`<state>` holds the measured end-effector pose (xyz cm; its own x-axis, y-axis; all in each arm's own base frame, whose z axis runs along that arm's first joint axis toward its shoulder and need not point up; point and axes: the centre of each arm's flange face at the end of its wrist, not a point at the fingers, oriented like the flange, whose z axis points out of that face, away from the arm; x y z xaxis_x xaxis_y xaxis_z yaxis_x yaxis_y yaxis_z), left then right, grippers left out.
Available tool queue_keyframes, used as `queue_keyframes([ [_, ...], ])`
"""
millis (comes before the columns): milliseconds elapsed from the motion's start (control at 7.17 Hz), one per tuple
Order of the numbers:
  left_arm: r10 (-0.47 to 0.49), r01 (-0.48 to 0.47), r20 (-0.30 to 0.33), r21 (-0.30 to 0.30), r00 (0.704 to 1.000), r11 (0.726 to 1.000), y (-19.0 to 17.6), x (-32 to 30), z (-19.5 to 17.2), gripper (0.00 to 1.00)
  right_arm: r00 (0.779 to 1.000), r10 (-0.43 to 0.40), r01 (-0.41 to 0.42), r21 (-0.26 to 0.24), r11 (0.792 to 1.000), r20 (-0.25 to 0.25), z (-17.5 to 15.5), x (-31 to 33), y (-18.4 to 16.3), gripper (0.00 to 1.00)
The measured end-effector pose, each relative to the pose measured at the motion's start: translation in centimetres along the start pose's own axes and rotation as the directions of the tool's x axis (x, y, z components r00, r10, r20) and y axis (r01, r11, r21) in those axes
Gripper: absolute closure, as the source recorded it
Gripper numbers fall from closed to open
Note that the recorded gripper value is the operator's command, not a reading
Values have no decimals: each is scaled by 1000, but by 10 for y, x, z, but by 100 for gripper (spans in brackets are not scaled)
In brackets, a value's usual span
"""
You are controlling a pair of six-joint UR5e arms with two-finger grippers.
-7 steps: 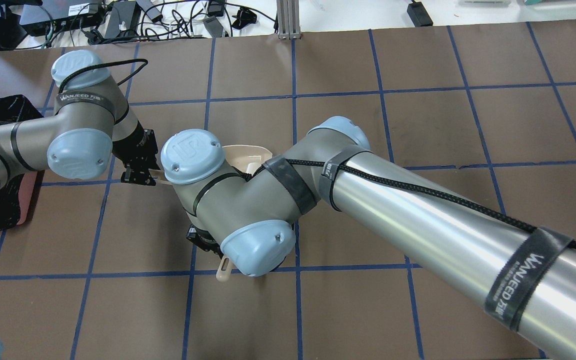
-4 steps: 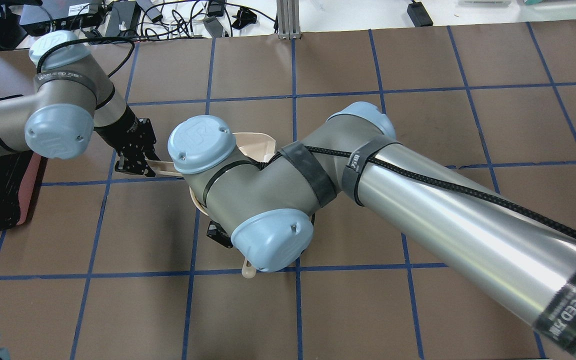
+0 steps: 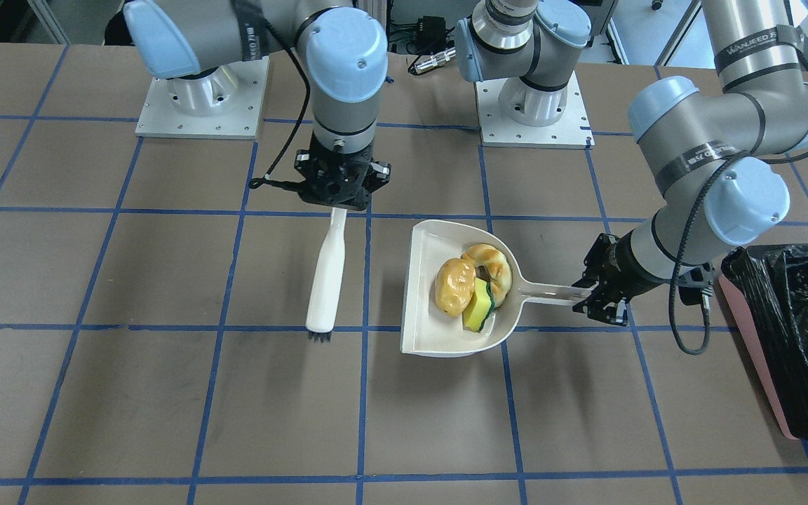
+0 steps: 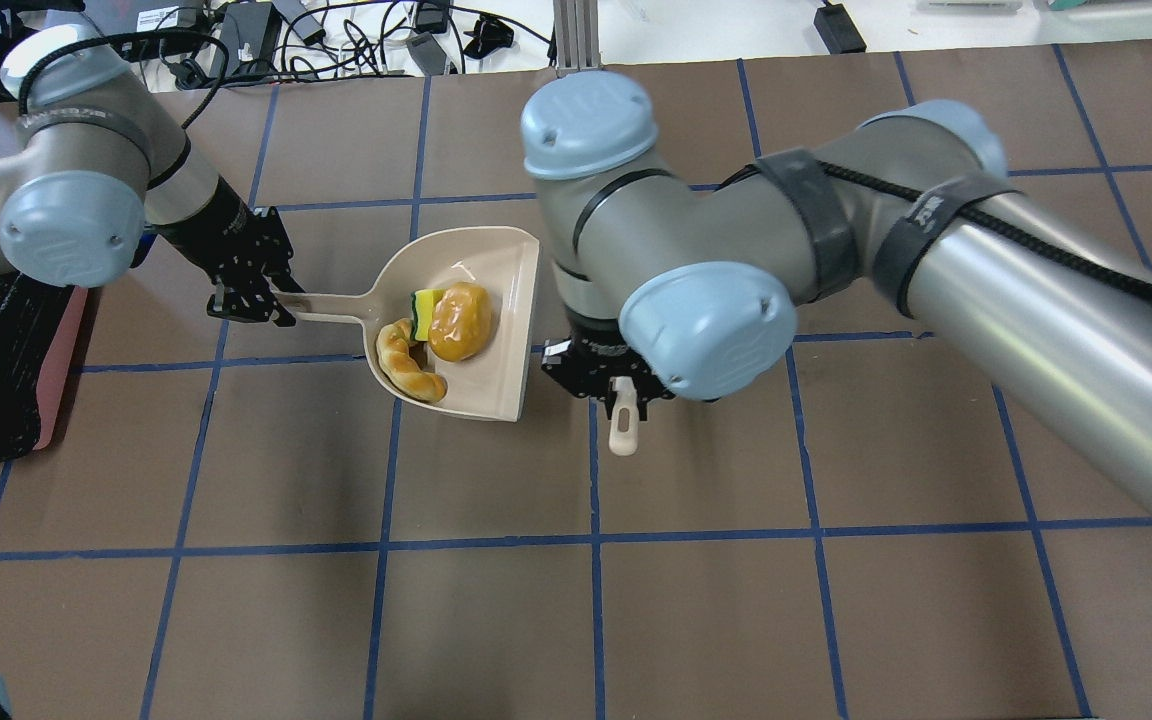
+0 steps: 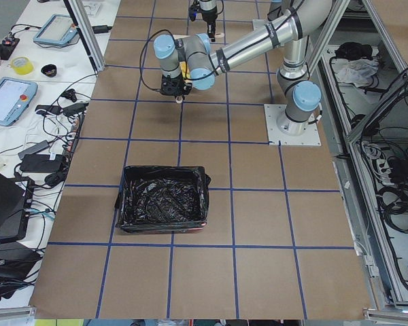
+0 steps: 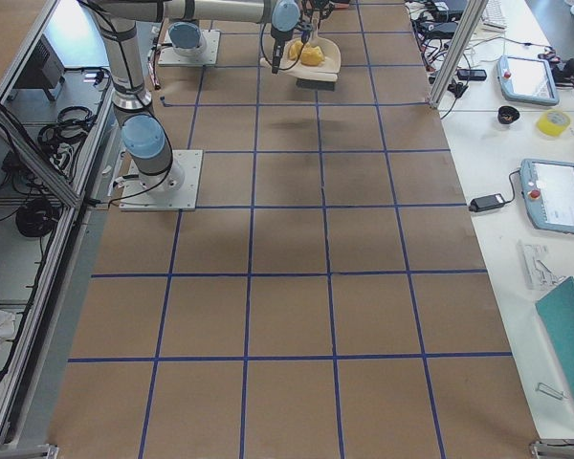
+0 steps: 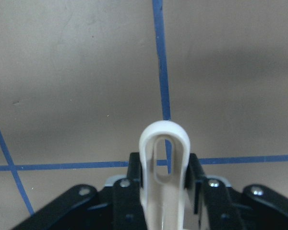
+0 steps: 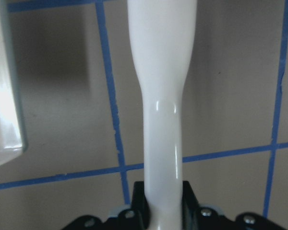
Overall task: Sweep and dump trash into bin
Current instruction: 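Carry the loaded dustpan over the bin with the left while the right withdraws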
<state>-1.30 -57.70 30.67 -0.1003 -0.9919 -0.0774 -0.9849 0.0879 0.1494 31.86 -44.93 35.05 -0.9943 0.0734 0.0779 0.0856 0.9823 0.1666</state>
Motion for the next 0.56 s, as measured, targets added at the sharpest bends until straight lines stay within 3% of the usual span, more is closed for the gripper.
queue_keyframes([
  [279, -18, 18, -9, -5, 1000, 1000, -37, 7, -42, 100, 997, -77, 77, 2, 997, 7, -7, 109, -69, 100],
  [558, -32, 32, -7, -14, 999, 999, -94, 4, -77, 100, 989, -139, 140, 5, 990, -58, -8, 205, -107, 100],
])
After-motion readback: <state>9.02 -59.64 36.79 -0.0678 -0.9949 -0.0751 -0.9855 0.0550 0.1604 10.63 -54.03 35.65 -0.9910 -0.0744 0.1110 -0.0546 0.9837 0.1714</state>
